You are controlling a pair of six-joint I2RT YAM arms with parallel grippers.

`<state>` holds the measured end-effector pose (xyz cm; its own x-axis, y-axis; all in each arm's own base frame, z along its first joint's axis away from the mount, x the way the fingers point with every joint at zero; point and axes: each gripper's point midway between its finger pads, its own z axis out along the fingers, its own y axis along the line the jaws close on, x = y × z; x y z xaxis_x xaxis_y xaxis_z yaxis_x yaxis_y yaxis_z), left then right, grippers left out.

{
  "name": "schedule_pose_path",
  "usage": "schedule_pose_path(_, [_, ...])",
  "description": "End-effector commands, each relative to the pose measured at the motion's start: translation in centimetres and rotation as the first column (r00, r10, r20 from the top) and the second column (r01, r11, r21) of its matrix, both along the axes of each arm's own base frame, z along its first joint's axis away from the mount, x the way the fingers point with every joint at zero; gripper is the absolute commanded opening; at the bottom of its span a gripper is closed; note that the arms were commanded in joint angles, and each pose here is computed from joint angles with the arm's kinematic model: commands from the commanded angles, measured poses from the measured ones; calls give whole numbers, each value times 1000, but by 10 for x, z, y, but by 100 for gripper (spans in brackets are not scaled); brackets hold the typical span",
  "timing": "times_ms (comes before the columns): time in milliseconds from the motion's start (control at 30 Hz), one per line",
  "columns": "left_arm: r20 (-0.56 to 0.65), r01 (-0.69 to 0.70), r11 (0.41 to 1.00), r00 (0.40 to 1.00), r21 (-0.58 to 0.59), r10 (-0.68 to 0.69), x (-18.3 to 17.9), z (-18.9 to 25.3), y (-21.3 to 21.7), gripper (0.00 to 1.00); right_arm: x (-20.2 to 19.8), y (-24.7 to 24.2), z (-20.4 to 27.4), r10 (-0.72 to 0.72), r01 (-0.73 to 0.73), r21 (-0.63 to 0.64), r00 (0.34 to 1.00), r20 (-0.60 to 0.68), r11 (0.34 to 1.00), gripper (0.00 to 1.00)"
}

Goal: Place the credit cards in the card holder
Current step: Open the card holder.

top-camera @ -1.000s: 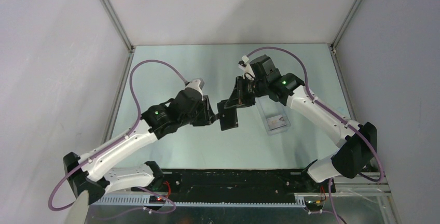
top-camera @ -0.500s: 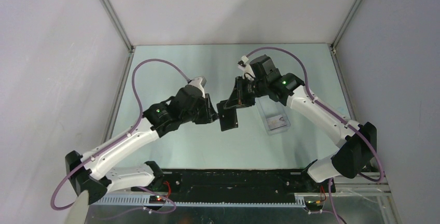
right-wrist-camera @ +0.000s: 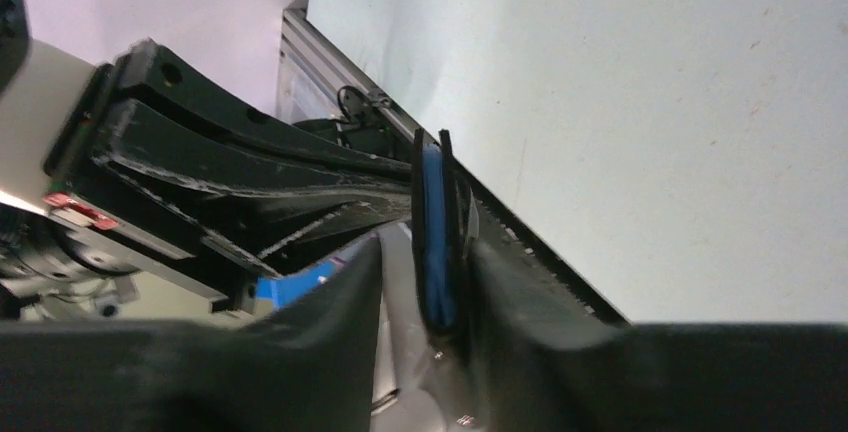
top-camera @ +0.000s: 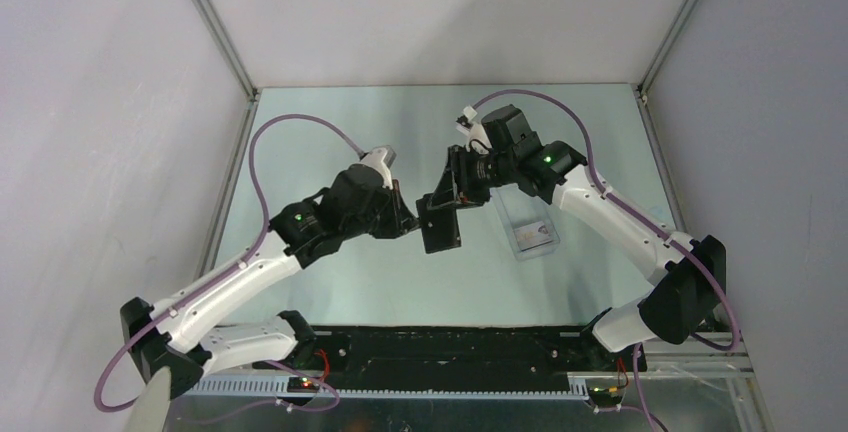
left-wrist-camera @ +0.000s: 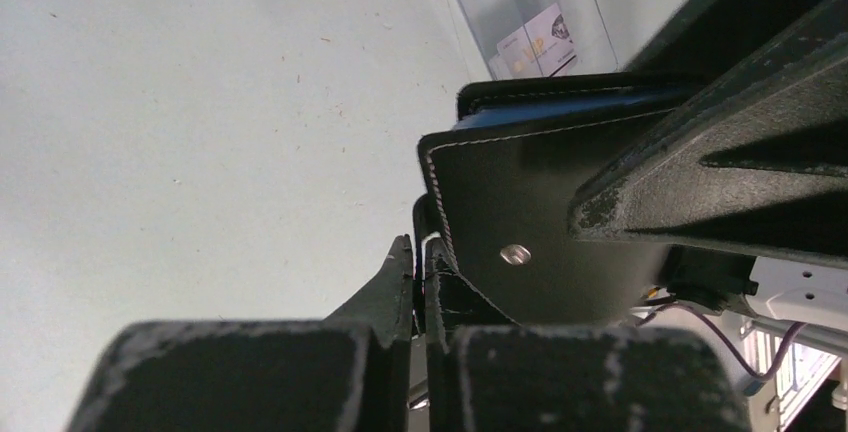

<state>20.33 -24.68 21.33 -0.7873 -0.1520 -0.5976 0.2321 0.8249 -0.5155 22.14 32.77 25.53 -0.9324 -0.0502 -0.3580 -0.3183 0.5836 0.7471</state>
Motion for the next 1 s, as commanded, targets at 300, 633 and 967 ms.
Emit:
schedule_pose_path(300, [120,125,953,979,275,-163,-6,35,45,0,19,-46,5,-41,47,-27,980,195,999,99])
schedule_pose_path(633, [33,386,867,909,315,-416,-39,55,41,0,-1,-38,16,109,-139,51,918,380,989,99])
schedule_pose_path(967, [101,587,798,793,136,-601,-77,102,16,0,-46,-22,37,243,-376,114,773,586,919,99])
